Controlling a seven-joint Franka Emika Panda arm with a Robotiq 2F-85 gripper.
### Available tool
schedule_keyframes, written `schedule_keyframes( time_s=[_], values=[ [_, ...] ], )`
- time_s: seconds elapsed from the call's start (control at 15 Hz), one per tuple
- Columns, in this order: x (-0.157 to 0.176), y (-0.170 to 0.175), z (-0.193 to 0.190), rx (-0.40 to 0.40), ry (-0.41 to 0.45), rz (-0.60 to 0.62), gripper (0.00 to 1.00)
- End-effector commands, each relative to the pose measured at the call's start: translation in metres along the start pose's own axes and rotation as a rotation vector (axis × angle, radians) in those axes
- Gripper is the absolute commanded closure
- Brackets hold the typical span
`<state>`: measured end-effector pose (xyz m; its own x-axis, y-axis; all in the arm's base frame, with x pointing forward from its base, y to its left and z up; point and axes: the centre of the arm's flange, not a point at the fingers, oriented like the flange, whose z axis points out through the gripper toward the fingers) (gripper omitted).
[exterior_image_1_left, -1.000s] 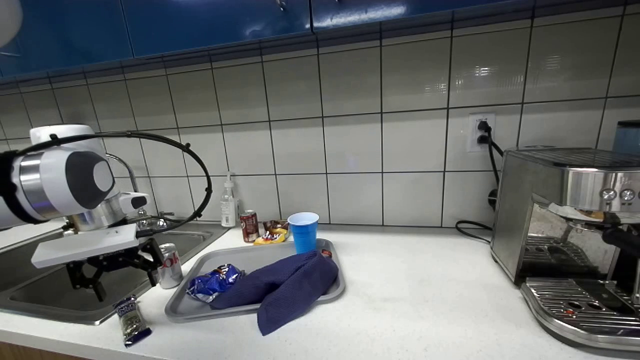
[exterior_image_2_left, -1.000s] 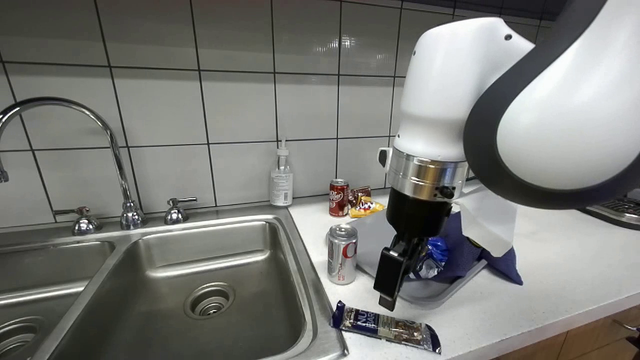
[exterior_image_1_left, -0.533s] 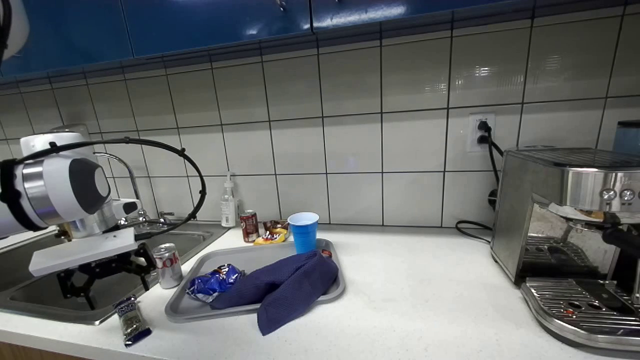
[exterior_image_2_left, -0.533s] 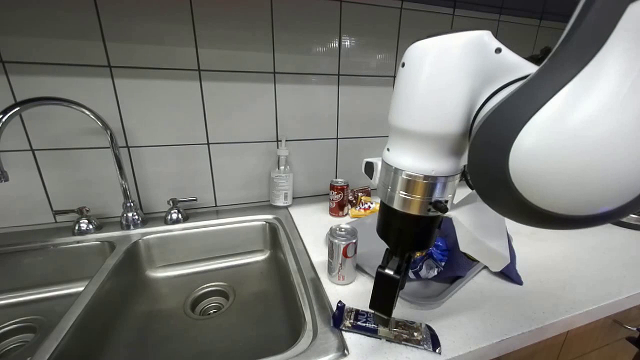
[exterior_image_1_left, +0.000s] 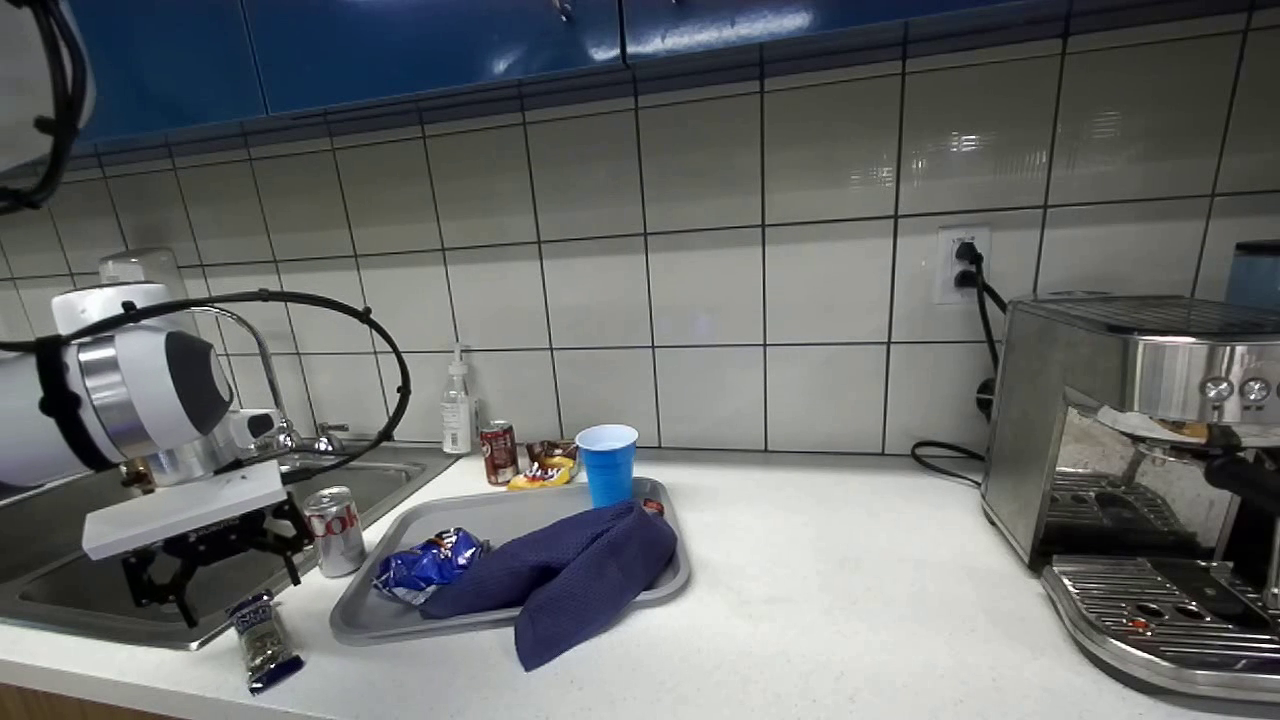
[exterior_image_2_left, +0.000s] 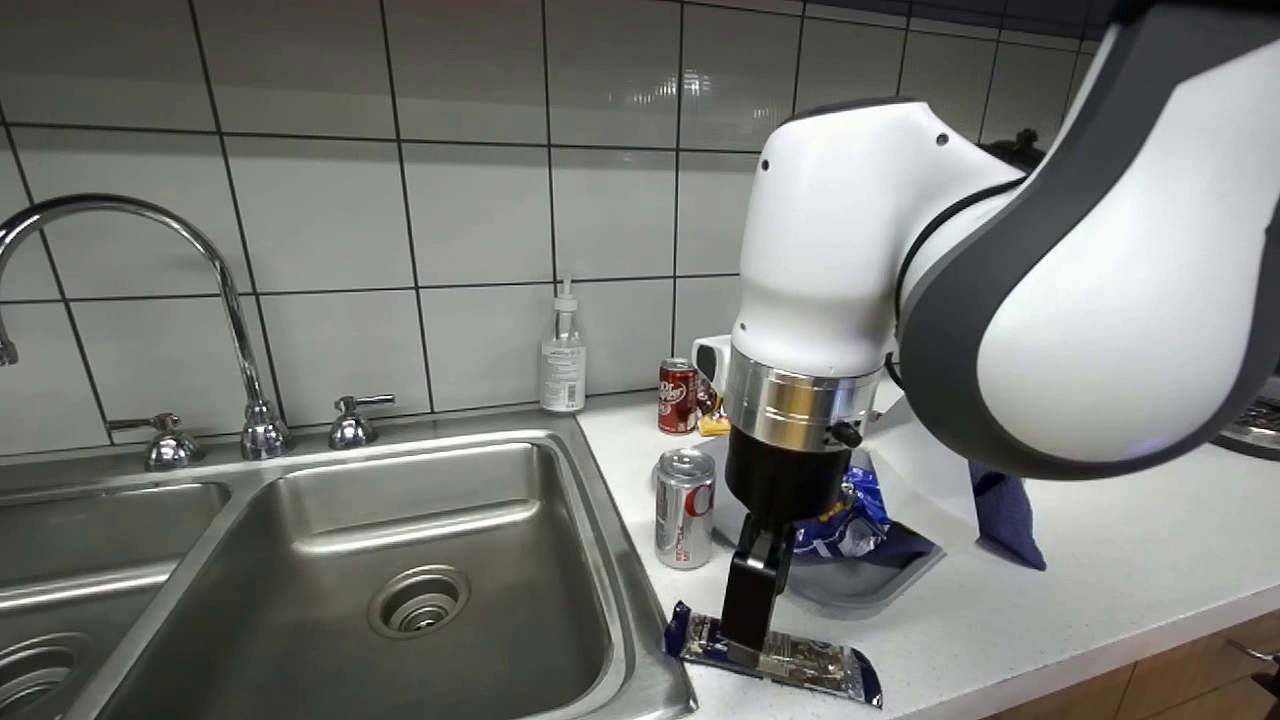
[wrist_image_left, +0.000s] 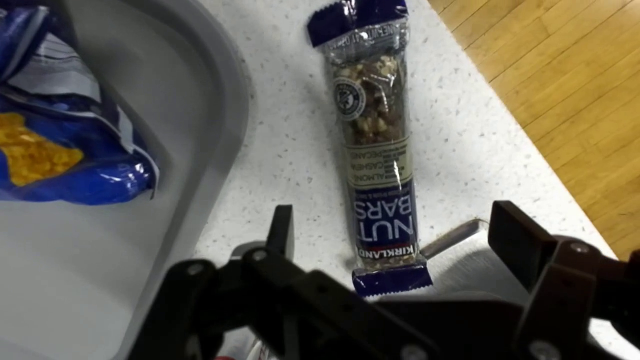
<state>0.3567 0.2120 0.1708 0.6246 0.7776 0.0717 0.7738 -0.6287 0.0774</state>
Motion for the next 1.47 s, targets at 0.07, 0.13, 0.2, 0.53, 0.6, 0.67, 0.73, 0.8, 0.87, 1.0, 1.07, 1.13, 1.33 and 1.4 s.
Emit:
schedule_keyframes(
  time_s=[0.07, 0.13, 0.2, 0.53, 0.6, 0.67, 0.73, 0.8, 0.87, 1.0, 1.07, 1.13, 1.33, 1.4],
  values=[
    [0.011, 0.008, 0.023, -0.021, -0.005, 0.000, 0.00],
    [0.011, 0.009, 0.026, -0.023, -0.009, 0.001, 0.00],
    [0.011, 0.010, 0.029, -0.023, -0.014, 0.001, 0.00],
    [0.005, 0.005, 0.040, -0.020, -0.028, -0.016, 0.00],
    [0.003, 0.003, 0.041, -0.018, -0.029, -0.020, 0.00],
    [0.002, 0.002, 0.042, -0.018, -0.030, -0.023, 0.00],
    [0.002, 0.001, 0.042, -0.017, -0.031, -0.026, 0.00],
    [0.001, 0.001, 0.042, -0.017, -0.029, -0.027, 0.00],
    [0.001, 0.001, 0.042, -0.017, -0.028, -0.028, 0.00],
    [0.001, 0.002, 0.040, -0.018, -0.024, -0.028, 0.00],
    [0.001, 0.002, 0.040, -0.018, -0.022, -0.028, 0.00],
    [0.000, 0.003, 0.039, -0.019, -0.020, -0.026, 0.00],
    [0.000, 0.005, 0.035, -0.019, -0.012, -0.025, 0.00],
    [0.000, 0.005, 0.035, -0.020, -0.011, -0.025, 0.00]
  ],
)
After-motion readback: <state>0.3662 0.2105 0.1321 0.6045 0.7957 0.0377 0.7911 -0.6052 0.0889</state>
